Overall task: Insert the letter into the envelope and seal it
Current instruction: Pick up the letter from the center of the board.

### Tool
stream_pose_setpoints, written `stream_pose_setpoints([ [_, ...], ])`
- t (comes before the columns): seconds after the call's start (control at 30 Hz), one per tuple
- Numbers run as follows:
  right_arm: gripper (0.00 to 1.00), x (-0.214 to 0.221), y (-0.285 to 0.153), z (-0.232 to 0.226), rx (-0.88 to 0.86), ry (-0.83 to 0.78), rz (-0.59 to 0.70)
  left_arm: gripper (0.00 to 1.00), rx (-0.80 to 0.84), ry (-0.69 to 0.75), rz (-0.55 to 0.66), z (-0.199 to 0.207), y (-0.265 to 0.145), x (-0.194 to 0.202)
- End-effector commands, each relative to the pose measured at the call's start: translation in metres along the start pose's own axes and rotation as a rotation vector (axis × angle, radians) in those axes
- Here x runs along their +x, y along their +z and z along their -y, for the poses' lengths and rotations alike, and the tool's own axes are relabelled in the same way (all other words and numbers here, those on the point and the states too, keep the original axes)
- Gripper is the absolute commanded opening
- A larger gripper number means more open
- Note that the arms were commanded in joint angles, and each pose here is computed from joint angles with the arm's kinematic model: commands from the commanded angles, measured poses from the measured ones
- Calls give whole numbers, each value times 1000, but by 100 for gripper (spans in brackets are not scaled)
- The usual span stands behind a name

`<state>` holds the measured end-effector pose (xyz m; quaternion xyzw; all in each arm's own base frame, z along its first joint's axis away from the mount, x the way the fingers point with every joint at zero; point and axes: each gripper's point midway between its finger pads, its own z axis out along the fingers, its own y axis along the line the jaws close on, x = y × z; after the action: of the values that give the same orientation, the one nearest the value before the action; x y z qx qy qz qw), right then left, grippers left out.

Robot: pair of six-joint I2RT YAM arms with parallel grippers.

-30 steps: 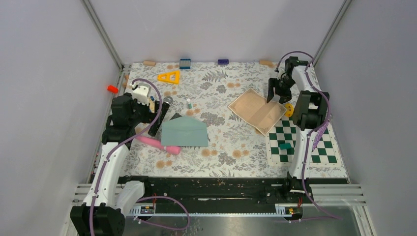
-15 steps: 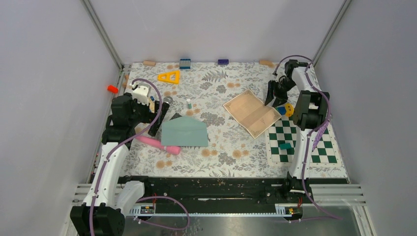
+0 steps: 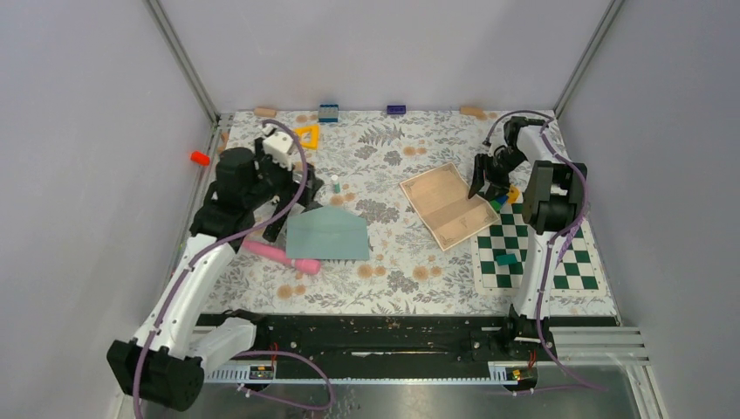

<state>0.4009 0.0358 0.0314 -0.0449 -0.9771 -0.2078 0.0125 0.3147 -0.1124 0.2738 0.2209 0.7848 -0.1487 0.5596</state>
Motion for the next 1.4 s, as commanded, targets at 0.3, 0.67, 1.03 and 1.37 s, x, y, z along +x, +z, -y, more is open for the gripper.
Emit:
stream_pose_setpoints([
  [0.3, 59, 6, -24, -26, -91, 8, 61, 99, 29, -41, -24, 106, 111, -7],
  [0.67, 60, 12, -20, -34, -148, 31, 39, 99, 7, -100, -262, 158, 184, 57],
  [1.03, 60, 16, -20, -41, -191, 33, 38, 99, 7, -111, -421, 192, 205, 107],
  [1.37, 60, 20, -20, -50, -238, 70, 27, 69, 89, -185, -559, 217, 210, 153],
])
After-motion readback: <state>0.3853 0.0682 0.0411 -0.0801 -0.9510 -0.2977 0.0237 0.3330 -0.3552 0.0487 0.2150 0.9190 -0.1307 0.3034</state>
